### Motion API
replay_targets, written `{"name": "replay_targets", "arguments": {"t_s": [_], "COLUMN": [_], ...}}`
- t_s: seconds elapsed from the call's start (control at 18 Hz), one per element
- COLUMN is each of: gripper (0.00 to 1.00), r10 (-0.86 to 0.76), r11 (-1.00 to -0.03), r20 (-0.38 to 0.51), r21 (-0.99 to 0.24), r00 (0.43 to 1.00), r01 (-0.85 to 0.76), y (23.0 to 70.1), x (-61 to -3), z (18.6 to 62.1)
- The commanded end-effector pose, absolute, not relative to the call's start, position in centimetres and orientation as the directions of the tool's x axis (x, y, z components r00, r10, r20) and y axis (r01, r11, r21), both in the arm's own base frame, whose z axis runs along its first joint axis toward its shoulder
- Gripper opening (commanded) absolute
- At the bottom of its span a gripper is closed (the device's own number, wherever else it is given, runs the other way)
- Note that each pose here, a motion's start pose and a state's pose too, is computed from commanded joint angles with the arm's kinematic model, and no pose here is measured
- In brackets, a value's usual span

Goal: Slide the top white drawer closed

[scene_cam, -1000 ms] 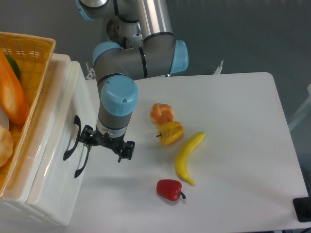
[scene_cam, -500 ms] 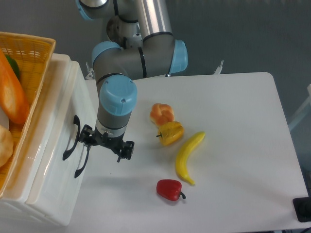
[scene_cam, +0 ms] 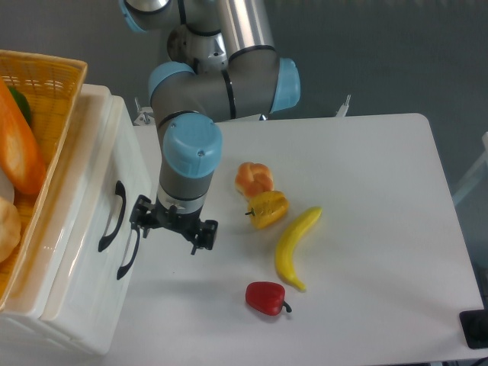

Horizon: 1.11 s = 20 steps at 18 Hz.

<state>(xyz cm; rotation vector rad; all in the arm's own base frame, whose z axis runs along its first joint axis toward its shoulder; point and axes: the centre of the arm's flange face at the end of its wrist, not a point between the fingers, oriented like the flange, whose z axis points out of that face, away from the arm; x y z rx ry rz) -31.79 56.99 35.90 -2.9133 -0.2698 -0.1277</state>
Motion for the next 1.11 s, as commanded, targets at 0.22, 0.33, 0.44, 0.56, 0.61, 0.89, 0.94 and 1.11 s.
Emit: {"name": "replay_targets", "arguments": {"t_s": [0.22,0.33,0.44,0.56,0.61,0.89,0.94,1.11], "gripper": [1.0,1.0,1.0,1.0,1.0,1.0,1.0,1.0], "r10": [0.077,0.003,-0.043,-0.087,-0.116,-0.217,-0.242,-0.318], "r11": [-0.981,-0.991,-0.997,-0.996,-0.993,-0.976,-0.97,-0.948], "r20": [0.0,-0.083,-0.14,-0.182,-0.203,-0.216,-0.215,-0.199], "r21": [-0.177,-0.133,-0.055,0.009,0.037,0.055,0.06,0.086], "r00": [0.997,0.997,0.989,0.979,0.972,0.952,0.946,0.927], "r01": [0.076,-0.008,-0.051,-0.087,-0.111,-0.21,-0.234,-0.307], "y": [54.9,53.4,51.7,49.7,48.7,41.6,40.3,37.6], "x": [-35.2,-36.7,-38.5,-40.2,-41.1,-45.9,-46.5,-47.7], "z": [36.6,37.7,37.4,37.6,38.1,41.1,41.8,42.7]}}
